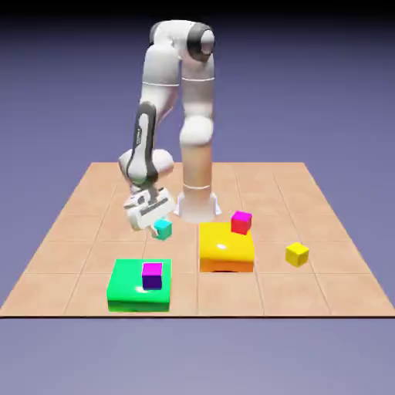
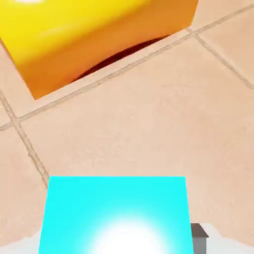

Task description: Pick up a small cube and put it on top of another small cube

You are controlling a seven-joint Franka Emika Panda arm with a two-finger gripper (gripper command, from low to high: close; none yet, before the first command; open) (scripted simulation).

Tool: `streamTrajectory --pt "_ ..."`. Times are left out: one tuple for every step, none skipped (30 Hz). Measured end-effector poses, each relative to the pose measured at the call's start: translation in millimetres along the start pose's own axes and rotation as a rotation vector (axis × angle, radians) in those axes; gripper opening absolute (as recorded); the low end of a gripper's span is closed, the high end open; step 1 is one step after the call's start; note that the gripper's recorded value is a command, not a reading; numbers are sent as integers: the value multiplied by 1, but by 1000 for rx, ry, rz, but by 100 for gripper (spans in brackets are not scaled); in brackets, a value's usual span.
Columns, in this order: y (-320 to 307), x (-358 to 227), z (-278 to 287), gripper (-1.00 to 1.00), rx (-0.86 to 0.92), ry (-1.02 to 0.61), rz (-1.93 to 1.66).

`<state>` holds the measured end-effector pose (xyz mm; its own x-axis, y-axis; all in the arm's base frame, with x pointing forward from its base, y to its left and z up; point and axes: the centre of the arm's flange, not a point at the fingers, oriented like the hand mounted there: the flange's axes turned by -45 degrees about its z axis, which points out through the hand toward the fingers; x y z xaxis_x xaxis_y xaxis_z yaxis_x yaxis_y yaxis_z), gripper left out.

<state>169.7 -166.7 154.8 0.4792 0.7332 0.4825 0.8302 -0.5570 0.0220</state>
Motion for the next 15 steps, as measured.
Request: streamTrajectory --pt "0 1 -3 -100 2 -1 1" --pt "-1 2 -7 -100 4 -1 2" --pt "-1 2 -10 -100 7 -2 3" --pt "-2 3 -14 -100 10 -4 5" --pt "-3 4 -17 -100 14 -5 7" --pt "-4 5 -20 -100 18 -7 9" --pt "-4 6 -23 -100 23 -8 16" --pt "7 11 -23 -100 28 -2 17" --pt "24 21 -24 -100 27 12 -13" --pt "39 32 -25 -100 32 24 -43" --pt "50 48 -16 -100 70 22 -77" --pt "60 65 -8 -100 106 18 -111" --pt "69 84 1 -100 140 15 -147" --pt "76 103 10 -100 172 11 -183" --pt "82 124 19 -100 202 7 -220"
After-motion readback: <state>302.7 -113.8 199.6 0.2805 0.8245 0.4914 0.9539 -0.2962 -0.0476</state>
